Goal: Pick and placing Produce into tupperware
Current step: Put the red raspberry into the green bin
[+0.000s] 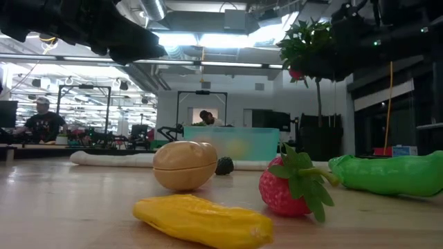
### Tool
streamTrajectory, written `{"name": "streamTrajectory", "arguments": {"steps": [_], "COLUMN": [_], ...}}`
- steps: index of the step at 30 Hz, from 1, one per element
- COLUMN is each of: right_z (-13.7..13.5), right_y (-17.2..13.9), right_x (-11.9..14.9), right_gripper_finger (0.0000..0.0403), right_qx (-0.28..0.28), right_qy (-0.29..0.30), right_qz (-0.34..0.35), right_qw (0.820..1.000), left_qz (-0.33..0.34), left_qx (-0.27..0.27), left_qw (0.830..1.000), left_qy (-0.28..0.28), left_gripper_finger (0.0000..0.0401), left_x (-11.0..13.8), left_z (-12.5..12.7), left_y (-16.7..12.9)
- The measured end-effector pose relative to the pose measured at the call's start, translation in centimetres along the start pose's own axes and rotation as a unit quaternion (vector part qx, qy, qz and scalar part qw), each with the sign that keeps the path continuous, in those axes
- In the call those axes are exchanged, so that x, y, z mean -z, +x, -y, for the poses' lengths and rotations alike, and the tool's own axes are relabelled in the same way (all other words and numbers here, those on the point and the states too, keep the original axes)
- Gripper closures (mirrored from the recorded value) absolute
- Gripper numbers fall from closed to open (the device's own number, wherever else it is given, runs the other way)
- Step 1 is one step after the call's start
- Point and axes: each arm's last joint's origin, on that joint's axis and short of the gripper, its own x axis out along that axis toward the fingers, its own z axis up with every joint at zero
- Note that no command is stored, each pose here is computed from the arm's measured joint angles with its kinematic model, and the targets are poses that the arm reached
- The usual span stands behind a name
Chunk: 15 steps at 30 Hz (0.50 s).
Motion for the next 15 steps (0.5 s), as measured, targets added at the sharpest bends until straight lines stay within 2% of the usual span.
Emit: {"name": "streamTrajectory", "arguments": {"steps": [9, 15], "right_z": [1.0, 1.7], "right_y": [0.7, 3.1], "right_x": [0.3, 0.3], "right_gripper_finger": [0.0311, 0.0314], "right_qx": [0.009, 0.007], "right_qy": [0.031, 0.033], "right_qz": [-0.01, -0.033], "right_qw": [0.999, 0.999], "left_qz": [-0.001, -0.007], "left_qx": [0.0, 0.0], "left_qw": [1.0, 1.0], "left_qy": [0.001, 0.004], "left_gripper_finger": [0.0154, 0.0154], "left_x": [0.0, 0.1], "left_z": [0.0, 0.0], "left_y": [0.0, 0.0]}}
